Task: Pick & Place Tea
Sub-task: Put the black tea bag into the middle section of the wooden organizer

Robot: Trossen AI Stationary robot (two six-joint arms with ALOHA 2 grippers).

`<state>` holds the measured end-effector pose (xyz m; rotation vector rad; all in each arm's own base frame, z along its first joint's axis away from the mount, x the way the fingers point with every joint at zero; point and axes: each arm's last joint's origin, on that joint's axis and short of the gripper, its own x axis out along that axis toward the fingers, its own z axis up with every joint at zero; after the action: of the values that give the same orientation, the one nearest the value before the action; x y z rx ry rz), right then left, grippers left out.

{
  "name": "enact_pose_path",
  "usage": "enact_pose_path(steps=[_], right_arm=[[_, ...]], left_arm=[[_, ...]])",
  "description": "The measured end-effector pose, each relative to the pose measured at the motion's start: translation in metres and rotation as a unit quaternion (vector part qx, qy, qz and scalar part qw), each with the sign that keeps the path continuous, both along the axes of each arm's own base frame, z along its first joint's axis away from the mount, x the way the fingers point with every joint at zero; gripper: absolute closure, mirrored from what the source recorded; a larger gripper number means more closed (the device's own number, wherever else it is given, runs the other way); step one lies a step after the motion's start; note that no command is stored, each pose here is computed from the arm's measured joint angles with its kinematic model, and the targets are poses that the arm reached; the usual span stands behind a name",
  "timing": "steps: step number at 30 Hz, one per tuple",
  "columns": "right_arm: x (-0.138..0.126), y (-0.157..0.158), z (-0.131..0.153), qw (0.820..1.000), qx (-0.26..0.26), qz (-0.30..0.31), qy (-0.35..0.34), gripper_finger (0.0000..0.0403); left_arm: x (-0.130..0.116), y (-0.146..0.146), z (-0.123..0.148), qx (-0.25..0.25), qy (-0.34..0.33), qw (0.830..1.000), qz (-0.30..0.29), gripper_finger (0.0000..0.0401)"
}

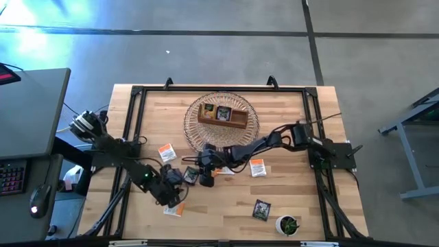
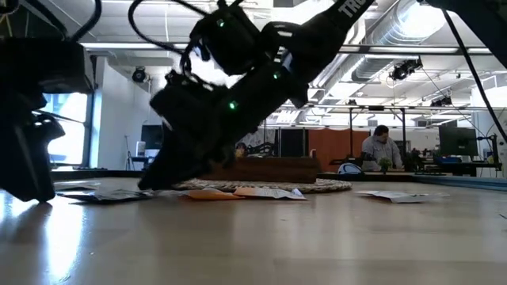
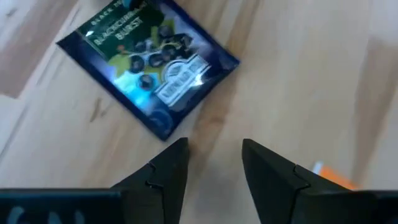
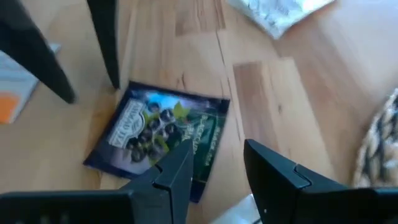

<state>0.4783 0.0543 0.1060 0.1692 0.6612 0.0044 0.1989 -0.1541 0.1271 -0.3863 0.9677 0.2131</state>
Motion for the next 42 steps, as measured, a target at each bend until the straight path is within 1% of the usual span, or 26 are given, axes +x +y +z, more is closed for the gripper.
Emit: enact_pose_path(steps=[3, 7, 12, 14, 17, 19, 25, 29, 34, 42], right_arm=[[0.001, 0.001, -0.007, 1.0, 0.015, 0.0, -0.001, 0.0263], [0.002, 0.001, -0.011, 1.0, 0.026, 0.004, -0.001, 0.0263], [0.003, 0.001, -0.011, 0.999, 0.034, 0.005, -0.004, 0.0263], [0.003, 0.001, -0.011, 0.999, 0.043, 0.013, -0.006, 0.0263], [0.003, 0.001, -0.011, 0.998, 0.067, 0.008, -0.006, 0.0263], [0.003, 0.001, -0.011, 0.997, 0.071, 0.008, -0.003, 0.0263], [0.003, 0.001, -0.011, 0.998, 0.061, 0.005, -0.004, 0.0263], [0.003, 0.0, -0.011, 0.998, 0.061, 0.005, -0.003, 0.0263], [0.003, -0.003, -0.011, 0.999, 0.038, -0.021, -0.002, 0.0263], [0.003, -0.009, -0.011, 0.999, 0.045, -0.019, 0.0, 0.0263]], left_arm=[[0.005, 0.003, -0.007, -0.001, 0.011, 1.0, 0.015, 0.0249], [0.011, 0.01, -0.008, -0.005, 0.014, 0.999, 0.029, 0.0249], [0.016, 0.017, -0.008, -0.006, 0.017, 0.999, 0.031, 0.0249], [0.017, 0.02, -0.008, -0.008, 0.022, 0.999, 0.034, 0.0249], [0.019, 0.023, -0.008, -0.005, 0.024, 0.999, 0.032, 0.0249], [0.021, 0.026, -0.008, -0.005, 0.025, 0.999, 0.037, 0.0249], [0.024, 0.032, -0.009, -0.011, 0.032, 0.998, 0.045, 0.0249], [0.024, 0.031, -0.011, -0.006, 0.034, 0.998, 0.047, 0.0249], [0.024, 0.031, -0.012, -0.012, 0.039, 0.999, 0.035, 0.0249], [0.024, 0.03, -0.012, -0.026, 0.045, 0.998, 0.035, 0.0249]])
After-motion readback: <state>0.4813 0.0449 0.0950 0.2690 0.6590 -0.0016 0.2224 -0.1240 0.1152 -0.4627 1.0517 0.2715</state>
